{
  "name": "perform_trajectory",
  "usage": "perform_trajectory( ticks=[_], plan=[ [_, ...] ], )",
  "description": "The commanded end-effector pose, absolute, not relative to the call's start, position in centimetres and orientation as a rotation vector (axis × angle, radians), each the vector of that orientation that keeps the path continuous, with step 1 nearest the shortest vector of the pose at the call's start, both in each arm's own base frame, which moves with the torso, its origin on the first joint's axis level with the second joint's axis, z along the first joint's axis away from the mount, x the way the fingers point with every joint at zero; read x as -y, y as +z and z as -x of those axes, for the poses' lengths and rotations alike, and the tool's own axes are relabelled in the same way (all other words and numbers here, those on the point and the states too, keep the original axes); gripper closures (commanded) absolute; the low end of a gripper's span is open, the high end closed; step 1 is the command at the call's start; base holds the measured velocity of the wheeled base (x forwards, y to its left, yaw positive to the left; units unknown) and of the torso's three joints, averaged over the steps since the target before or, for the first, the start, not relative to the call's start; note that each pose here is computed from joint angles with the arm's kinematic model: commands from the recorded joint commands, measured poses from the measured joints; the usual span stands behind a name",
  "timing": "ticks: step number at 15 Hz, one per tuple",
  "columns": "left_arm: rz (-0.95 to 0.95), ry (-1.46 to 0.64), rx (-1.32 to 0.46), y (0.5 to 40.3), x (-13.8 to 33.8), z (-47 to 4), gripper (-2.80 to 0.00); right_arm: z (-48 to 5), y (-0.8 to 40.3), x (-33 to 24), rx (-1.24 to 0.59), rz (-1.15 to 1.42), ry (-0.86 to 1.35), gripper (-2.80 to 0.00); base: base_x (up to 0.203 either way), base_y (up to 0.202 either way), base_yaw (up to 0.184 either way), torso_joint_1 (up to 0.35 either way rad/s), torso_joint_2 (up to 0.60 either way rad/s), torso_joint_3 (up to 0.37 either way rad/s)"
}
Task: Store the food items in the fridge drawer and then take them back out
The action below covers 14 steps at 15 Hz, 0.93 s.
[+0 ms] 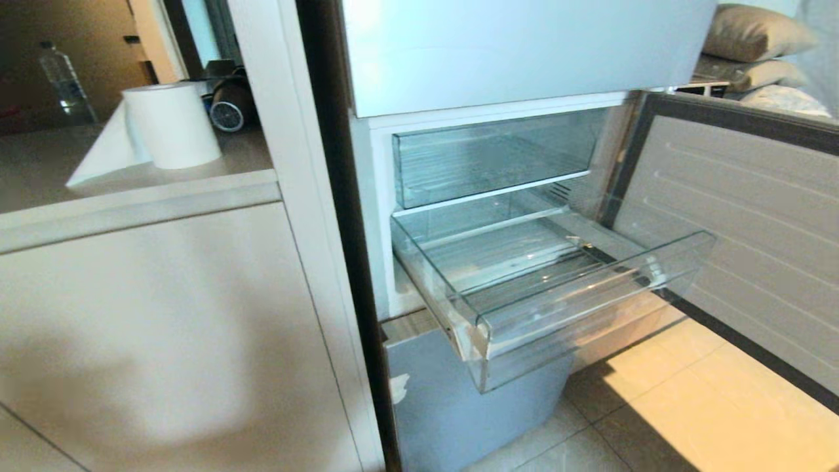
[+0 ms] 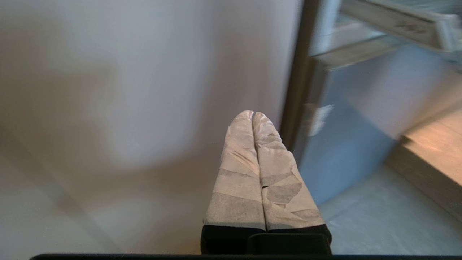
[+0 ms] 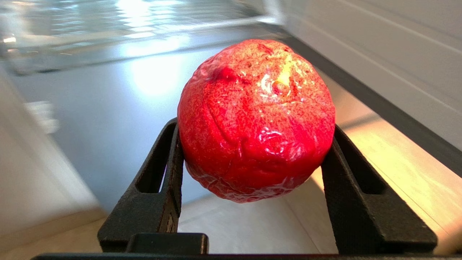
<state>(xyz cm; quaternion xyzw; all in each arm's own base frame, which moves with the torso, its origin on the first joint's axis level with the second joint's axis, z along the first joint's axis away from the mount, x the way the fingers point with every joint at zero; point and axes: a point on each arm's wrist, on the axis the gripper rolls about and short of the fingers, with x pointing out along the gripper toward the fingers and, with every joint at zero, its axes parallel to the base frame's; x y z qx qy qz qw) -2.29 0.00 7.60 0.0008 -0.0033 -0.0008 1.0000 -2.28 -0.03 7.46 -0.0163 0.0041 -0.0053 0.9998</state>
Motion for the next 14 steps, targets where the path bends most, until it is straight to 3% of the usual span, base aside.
perform_trajectory(
  ticks=[1, 5, 8, 11, 14],
  plan=[
    [-0.002, -0.002, 0.005, 7.6, 0.0, 2.3, 0.00, 2.3, 7.4, 0.0, -0.011, 0.032, -0.011, 0.00, 0.002, 0.007, -0.178, 0.001, 0.00, 0.009],
    [-0.002, -0.002, 0.005, 7.6, 0.0, 2.3, 0.00, 2.3, 7.4, 0.0, -0.013, 0.045, -0.006, 0.00, -0.002, 0.006, -0.170, 0.001, 0.00, 0.000],
    [-0.002, -0.002, 0.005, 7.6, 0.0, 2.3, 0.00, 2.2, 7.7, 0.0, -0.005, 0.034, -0.016, 0.00, -0.002, 0.002, -0.057, 0.000, 0.00, 0.000],
    [-0.002, -0.002, 0.005, 7.6, 0.0, 2.3, 0.00, 1.7, 11.5, 0.2, 0.055, -0.040, -0.119, 0.00, 0.000, 0.000, 0.000, 0.000, 0.00, 0.000],
    [-0.002, -0.002, 0.005, 7.6, 0.0, 2.3, 0.00, -0.5, 15.0, 0.6, -0.028, -0.102, -0.360, 0.00, 0.000, 0.000, 0.000, 0.000, 0.00, 0.000]
  ],
)
